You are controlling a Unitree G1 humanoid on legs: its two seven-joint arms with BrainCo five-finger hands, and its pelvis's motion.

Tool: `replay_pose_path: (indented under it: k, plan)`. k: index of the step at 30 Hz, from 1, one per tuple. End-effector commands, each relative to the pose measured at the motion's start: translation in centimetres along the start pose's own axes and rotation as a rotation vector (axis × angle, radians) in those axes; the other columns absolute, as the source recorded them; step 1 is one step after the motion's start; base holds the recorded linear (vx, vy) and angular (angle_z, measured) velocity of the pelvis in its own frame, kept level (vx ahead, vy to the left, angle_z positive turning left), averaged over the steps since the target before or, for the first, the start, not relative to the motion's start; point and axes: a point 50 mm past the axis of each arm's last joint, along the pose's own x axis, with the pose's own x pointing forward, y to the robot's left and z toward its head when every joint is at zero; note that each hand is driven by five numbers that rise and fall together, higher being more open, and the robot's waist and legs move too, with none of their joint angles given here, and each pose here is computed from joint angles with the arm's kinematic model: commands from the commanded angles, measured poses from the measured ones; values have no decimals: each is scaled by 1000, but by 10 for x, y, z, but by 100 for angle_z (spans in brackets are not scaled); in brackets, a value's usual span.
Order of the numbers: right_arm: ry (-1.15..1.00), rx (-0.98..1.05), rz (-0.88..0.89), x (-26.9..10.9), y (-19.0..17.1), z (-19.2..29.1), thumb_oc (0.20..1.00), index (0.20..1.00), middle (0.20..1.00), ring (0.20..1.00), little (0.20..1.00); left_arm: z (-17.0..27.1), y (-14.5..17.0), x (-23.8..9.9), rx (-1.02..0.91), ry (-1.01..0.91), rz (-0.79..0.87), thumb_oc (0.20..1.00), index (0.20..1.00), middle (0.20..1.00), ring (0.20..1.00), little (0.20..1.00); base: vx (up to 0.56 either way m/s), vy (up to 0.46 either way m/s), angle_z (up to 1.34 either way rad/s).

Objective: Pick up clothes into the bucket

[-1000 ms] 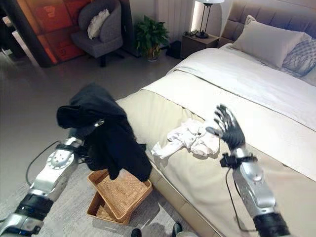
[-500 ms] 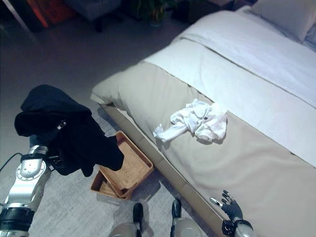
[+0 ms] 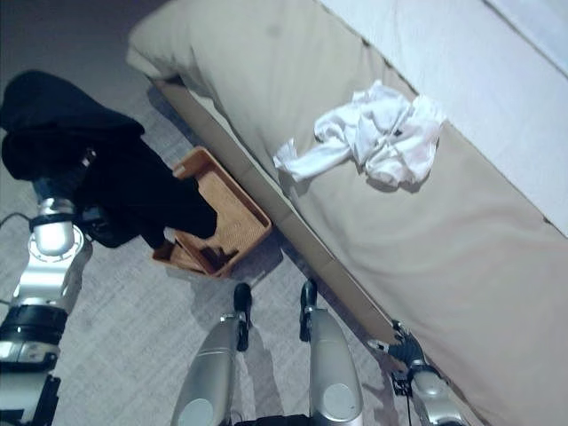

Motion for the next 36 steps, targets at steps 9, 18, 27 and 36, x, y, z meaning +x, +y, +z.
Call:
replay_pose_path:
  k: [9, 18, 27, 36]
  plan:
    - [-192, 102, -114, -4, -15, 28, 1000, 1000, 1000, 1000, 1000, 56, 12, 43, -11, -210, 124, 200, 200, 200, 200, 200, -11, 18, -7]
    - [-270, 130, -146, -5, -17, 41, 1000, 1000, 1000, 1000, 1000, 74, 5, 61, 47, -236, 108, 200, 200, 200, 200, 200, -5, -3, -2]
    - [-333, 177, -142, -4, -9, 55, 1000, 1000, 1000, 1000, 1000, 68, 13, 73, 47, -147, 166, 1000, 1000, 1000, 1000, 1000, 7, -4, -4]
    - [-336, 169, -123, -4, -2, 58, 1000, 1000, 1000, 1000, 1000, 28, 13, 64, -100, 42, 223, 1000, 1000, 1000, 1000, 1000, -1, 1, 0]
